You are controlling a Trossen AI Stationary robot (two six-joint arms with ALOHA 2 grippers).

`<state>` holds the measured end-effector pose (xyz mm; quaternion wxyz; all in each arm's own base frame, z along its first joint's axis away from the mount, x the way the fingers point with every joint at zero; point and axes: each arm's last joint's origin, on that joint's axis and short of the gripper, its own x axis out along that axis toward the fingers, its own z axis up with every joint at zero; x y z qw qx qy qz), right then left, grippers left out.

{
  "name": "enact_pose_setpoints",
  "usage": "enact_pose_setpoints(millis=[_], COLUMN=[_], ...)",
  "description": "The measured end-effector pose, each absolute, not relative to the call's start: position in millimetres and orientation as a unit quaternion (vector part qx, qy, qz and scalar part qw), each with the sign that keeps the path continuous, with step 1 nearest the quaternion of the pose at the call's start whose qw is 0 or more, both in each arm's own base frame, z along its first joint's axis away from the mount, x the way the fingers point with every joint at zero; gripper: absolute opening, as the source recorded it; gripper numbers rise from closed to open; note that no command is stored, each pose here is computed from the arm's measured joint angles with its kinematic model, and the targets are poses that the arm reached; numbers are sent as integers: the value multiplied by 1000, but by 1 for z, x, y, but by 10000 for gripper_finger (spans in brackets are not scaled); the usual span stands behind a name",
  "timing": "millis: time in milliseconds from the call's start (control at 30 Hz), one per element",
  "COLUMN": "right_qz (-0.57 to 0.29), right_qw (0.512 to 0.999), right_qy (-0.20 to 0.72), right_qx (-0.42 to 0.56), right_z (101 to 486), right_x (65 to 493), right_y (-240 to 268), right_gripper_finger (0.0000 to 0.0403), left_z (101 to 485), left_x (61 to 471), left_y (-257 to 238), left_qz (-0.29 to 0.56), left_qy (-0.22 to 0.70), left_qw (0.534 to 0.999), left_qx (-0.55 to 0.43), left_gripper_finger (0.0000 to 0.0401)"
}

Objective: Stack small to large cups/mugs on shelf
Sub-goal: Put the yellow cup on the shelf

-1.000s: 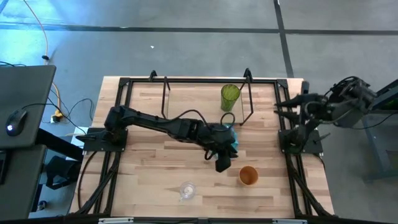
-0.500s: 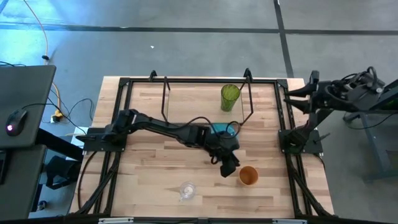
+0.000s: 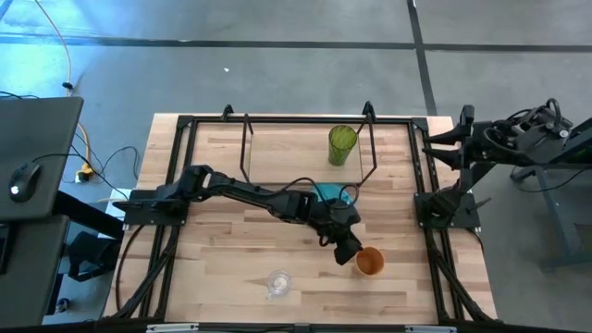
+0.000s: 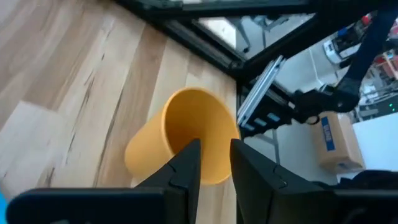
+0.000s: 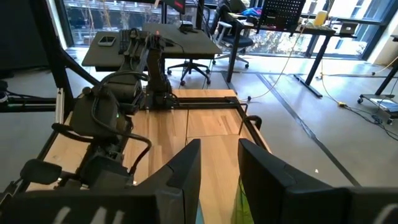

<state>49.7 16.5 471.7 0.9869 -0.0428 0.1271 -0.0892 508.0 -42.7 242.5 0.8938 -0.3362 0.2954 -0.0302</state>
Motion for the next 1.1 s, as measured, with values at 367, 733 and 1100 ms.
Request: enact_pose_setpoints(millis=[367, 733, 1100], right_qz=[-88, -82, -77], right_qw=[987, 987, 987], right_qy=[128, 130, 131], right_qx=[-51, -50, -49], right_z=[472, 471, 471], right_x=[50, 50, 50], right_y=[17, 17, 17], right_gripper_finger=[99, 99, 99], left_z=[240, 217, 212], left_x=[512, 520, 521], left_y=[-42, -44, -44], left_qz=[-21, -20, -17], left_qy=[275, 286, 290], left_qw=[901, 893, 894], left_qx=[-335, -347, -342], left_gripper_finger=[76, 76, 76])
